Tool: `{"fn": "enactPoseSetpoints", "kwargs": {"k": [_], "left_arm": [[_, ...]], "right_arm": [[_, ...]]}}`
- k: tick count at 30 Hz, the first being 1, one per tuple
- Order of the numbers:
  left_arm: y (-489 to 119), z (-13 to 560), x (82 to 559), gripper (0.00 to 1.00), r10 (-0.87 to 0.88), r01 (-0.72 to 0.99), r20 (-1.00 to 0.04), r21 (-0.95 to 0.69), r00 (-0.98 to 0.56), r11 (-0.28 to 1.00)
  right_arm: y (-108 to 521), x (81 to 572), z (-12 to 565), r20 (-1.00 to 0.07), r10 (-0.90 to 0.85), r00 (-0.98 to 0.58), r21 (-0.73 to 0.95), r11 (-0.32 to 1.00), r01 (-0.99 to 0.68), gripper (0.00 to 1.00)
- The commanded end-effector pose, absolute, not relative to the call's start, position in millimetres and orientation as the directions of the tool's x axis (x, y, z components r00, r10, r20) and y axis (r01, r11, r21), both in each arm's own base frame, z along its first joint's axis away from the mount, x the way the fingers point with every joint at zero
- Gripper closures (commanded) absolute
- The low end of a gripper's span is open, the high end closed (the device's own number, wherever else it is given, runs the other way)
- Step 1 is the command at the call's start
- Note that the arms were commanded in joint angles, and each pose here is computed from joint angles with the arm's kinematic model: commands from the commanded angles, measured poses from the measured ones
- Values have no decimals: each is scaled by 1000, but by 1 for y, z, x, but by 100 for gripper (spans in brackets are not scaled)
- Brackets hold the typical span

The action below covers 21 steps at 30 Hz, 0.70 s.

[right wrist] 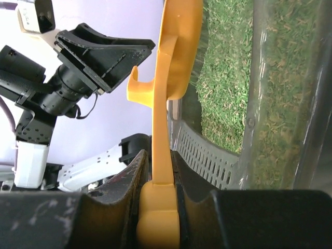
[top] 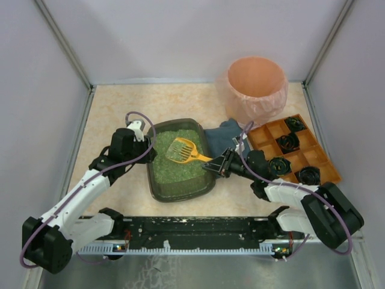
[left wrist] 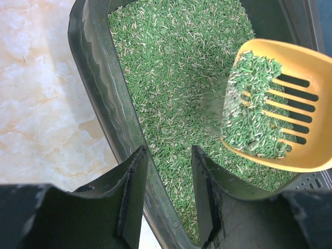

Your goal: Clean the litter box

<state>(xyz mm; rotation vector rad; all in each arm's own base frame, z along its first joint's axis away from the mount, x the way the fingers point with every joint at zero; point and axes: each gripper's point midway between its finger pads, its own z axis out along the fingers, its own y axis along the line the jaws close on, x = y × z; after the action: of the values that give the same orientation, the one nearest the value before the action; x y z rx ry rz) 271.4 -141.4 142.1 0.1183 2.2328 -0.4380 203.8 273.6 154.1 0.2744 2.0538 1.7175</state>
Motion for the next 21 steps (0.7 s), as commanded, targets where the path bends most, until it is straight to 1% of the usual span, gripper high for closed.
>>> {"fn": "enactPoseSetpoints", "kwargs": {"k": [1, 2, 5, 6, 9, 10, 13, 14, 16, 17, 19, 21], "left_arm": [[-144, 152, 275, 54, -76, 238, -780, -279, -621, 930], [-143, 152, 274, 54, -76, 234, -778, -279, -624, 931], [-144, 152, 275, 54, -79, 237, -781, -281, -619, 930], [-144, 152, 275, 54, -79, 239, -781, -283, -619, 929], [-145, 151, 275, 54, -72, 242, -775, -282, -628, 928], [-144, 151, 274, 54, -72, 237, -772, -280, -632, 930], [-144, 152, 274, 54, -76, 239, -780, -282, -621, 929], [-145, 153, 275, 54, -78, 242, -782, -284, -619, 928], [-145, 153, 275, 54, -77, 242, -782, -284, -619, 928], [-144, 152, 274, 54, -78, 238, -779, -282, -623, 929], [-143, 152, 274, 54, -78, 235, -779, -281, -623, 931], [-144, 153, 275, 54, -82, 240, -784, -285, -616, 928]], "right_arm": [[266, 218, 176, -263, 481, -836, 963, 188, -195, 100], [266, 218, 175, -269, 480, -835, 961, 190, -200, 100], [285, 207, 193, -320, 382, -867, 947, 148, -284, 100], [284, 208, 192, -322, 381, -867, 946, 156, -282, 100], [264, 224, 180, -294, 472, -831, 952, 222, -211, 100], [266, 224, 186, -305, 469, -829, 950, 213, -228, 100], [284, 212, 200, -340, 376, -862, 940, 168, -297, 100], [282, 213, 195, -335, 382, -861, 941, 186, -284, 100], [266, 224, 179, -295, 458, -838, 949, 243, -201, 100], [264, 225, 181, -299, 473, -829, 950, 234, -209, 100], [277, 214, 189, -320, 405, -856, 945, 205, -256, 100], [285, 210, 187, -347, 340, -874, 932, 231, -280, 100]]}}
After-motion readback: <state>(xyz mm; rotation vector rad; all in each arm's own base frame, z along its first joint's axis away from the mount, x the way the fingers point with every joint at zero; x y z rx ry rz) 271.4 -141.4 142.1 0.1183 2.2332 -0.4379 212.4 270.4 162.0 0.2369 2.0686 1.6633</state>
